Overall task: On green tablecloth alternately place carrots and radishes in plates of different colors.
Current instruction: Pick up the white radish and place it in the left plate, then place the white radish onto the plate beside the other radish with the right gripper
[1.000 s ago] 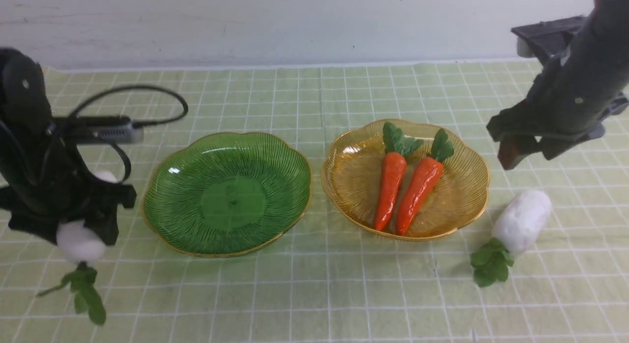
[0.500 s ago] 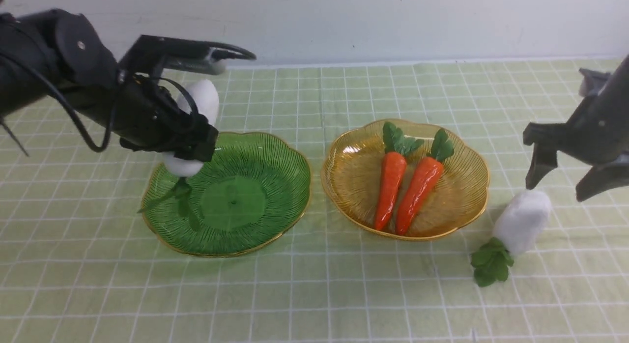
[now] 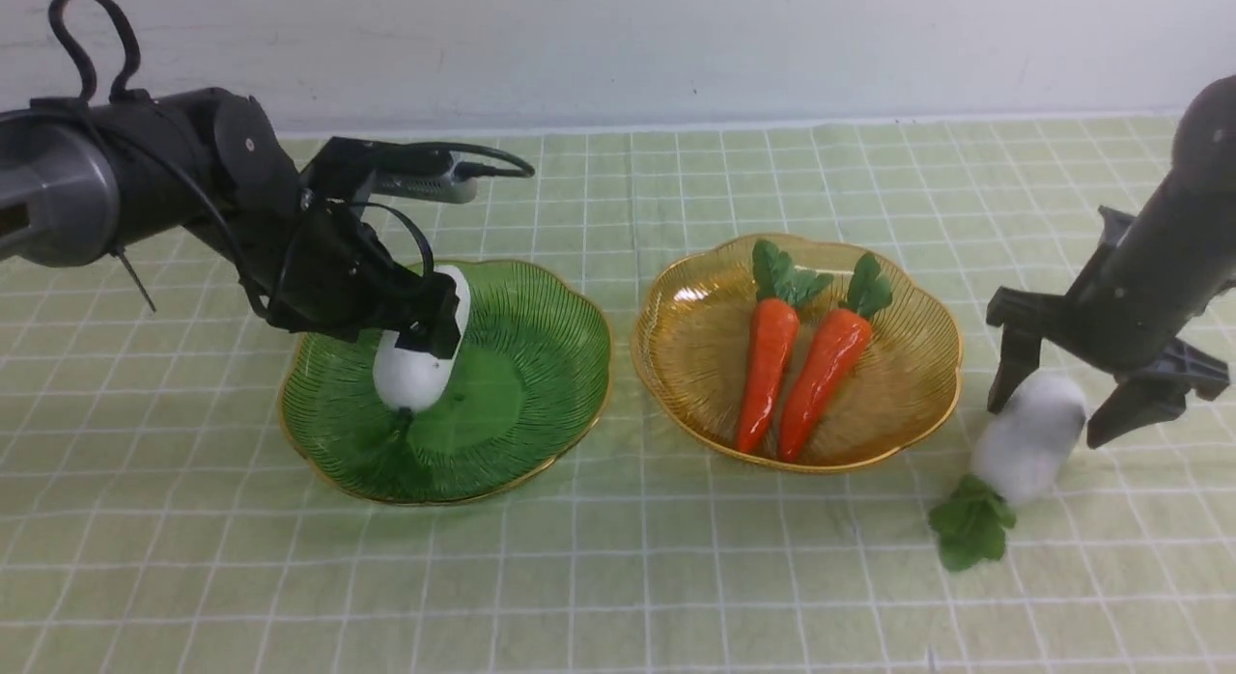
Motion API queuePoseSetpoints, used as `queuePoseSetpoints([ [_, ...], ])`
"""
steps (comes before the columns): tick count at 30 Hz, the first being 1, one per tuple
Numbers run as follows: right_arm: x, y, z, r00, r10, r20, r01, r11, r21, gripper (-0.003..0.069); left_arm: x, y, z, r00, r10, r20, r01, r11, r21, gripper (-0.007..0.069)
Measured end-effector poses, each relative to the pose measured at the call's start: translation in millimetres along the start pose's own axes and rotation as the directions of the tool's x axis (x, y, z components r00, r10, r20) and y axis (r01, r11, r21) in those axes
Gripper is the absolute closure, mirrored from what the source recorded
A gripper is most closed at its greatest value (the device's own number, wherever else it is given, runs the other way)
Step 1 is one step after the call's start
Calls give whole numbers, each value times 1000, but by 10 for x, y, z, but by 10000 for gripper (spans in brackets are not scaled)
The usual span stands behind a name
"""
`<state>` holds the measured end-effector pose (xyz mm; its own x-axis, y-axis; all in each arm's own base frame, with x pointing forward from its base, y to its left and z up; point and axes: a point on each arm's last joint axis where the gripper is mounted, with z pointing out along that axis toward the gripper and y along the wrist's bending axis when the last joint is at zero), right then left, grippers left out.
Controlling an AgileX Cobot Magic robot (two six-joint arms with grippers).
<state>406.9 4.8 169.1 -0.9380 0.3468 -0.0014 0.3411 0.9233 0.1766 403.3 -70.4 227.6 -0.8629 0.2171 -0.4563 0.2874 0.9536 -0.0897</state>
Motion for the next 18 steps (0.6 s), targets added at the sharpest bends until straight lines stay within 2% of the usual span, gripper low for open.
queuePoseSetpoints([
  [2, -5, -16, 85, 1000, -3, -23, 3, 1000, 10, 75, -80, -19, -123, 1000, -16, -5, 16, 1000, 10, -24],
  [5, -6, -18, 104, 999, -34, -29, 34, 999, 15, 130, -182, -49, -344, 1000, -21, 1, 21, 1000, 16, 89],
  [6, -5, -13, 94, 998, -49, -34, 50, 999, 17, 169, -212, -60, -449, 1000, -19, 1, 19, 1000, 14, 160],
  [7, -13, -5, 64, 997, -68, -39, 69, 997, 17, 176, -231, -75, -604, 1000, -14, -5, 14, 1000, 3, 264],
  [8, -11, -3, 58, 996, -74, -44, 75, 997, 18, 175, -231, -75, -604, 1000, -14, -5, 14, 1000, 3, 284],
  [9, -38, 22, -42, 995, -94, -28, 95, 995, 15, 174, -241, -79, -803, 1000, -21, -7, 21, 999, -24, 426],
  [10, -41, 26, -57, 995, -97, -24, 98, 995, 14, 174, -240, -80, -808, 1000, -21, -10, 21, 1000, -24, 445],
  [11, -64, 66, -226, 994, -110, 21, 110, 994, 2, 174, -204, -75, -1064, 999, -38, 1, 38, 997, -72, 567],
  [13, -58, 127, -435, 991, -112, 75, 115, 993, -29, 174, -175, -73, -1233, 998, -51, 20, 53, 994, -91, 599],
  [16, 122, 440, -972, 975, -116, 191, 152, 971, -187, 174, -31, -77, -1648, 994, -76, 72, 84, 989, -122, 629],
  [17, 128, 451, -1001, 972, -117, 205, 158, 967, -198, 174, -19, -81, -1671, 994, -76, 75, 84, 989, -124, 630],
  [18, 221, 672, -1138, 956, -132, 261, 207, 936, -284, 174, 61, -105, -1803, 993, -75, 95, 87, 988, -127, 633],
])
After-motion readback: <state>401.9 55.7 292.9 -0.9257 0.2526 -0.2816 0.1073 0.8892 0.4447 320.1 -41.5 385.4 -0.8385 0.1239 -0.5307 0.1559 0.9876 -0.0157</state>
